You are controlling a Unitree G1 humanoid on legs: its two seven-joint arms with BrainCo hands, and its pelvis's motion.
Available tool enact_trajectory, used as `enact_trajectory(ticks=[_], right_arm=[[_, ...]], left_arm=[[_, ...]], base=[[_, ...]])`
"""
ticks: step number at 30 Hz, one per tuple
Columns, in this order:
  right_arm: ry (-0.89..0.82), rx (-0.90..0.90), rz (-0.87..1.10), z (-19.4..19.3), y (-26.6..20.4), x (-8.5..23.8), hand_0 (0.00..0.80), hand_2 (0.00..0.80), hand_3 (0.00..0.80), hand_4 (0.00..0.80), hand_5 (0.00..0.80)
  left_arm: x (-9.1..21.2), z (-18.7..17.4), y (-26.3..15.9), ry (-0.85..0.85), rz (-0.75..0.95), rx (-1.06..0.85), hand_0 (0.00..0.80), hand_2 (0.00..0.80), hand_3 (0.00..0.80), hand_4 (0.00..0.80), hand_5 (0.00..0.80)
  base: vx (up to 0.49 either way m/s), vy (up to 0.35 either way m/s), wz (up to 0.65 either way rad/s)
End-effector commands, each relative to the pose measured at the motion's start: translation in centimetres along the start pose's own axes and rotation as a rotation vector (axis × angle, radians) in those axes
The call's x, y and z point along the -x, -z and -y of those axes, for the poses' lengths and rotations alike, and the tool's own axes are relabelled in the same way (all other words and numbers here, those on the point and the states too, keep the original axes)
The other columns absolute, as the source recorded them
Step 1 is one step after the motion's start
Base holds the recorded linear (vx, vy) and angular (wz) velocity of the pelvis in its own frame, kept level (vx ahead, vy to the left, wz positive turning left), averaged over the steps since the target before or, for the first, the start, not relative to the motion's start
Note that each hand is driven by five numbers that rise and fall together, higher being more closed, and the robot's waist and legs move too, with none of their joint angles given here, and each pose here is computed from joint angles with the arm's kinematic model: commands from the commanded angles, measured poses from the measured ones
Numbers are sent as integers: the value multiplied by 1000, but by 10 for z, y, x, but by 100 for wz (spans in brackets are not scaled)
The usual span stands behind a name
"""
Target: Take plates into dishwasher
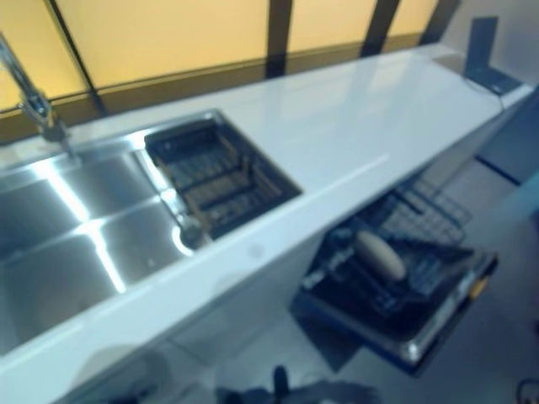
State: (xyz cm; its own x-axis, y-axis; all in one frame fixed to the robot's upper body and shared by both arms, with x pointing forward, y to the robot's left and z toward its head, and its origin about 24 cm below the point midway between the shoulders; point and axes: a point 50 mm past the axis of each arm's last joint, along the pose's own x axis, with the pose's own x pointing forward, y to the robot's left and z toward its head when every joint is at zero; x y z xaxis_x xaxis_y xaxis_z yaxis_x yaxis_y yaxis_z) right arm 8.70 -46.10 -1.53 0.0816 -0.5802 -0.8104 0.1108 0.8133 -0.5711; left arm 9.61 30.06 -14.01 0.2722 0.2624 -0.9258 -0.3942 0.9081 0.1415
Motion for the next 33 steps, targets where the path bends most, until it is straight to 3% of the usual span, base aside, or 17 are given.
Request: enact_trajectory(ticks=[1,7,15,19,22,25,33], right_arm=[[52,14,45,-7,-10,-1,0,0,0,0,0],[-36,-126,122,-49,-43,-3,0,0,0,0,0],[-188,-310,263,-120,-102,13,0,0,0,0,0],[-182,-227,199,-118,-96,11,0,0,0,0,0],[-186,-209,99,-113,-61,-1,0,0,0,0,0],[-156,-214,-6,-102,-35,-7,0,0,0,0,0],[-170,-354,-12,-92,-26,-9,0,0,0,0,0]], left_arm=[[2,-12,-2,-20,-20,-16,0,0,0,0,0],[3,-8,-30,52,58,5,0,0,0,0,0],[18,32,-130,148,329,82,0,0,0,0,0],[13,43,-111,183,326,266,0,0,0,0,0],[7,64,-85,243,302,242,0,0,0,0,0],[7,77,-80,292,304,235,0,0,0,0,0],[7,87,-76,317,285,137,0,0,0,0,0]], base=[[-140,-193,-15],[-283,-326,-16],[-580,-691,11],[-478,-709,70],[-286,-330,60],[-262,-35,101],[-193,221,11]])
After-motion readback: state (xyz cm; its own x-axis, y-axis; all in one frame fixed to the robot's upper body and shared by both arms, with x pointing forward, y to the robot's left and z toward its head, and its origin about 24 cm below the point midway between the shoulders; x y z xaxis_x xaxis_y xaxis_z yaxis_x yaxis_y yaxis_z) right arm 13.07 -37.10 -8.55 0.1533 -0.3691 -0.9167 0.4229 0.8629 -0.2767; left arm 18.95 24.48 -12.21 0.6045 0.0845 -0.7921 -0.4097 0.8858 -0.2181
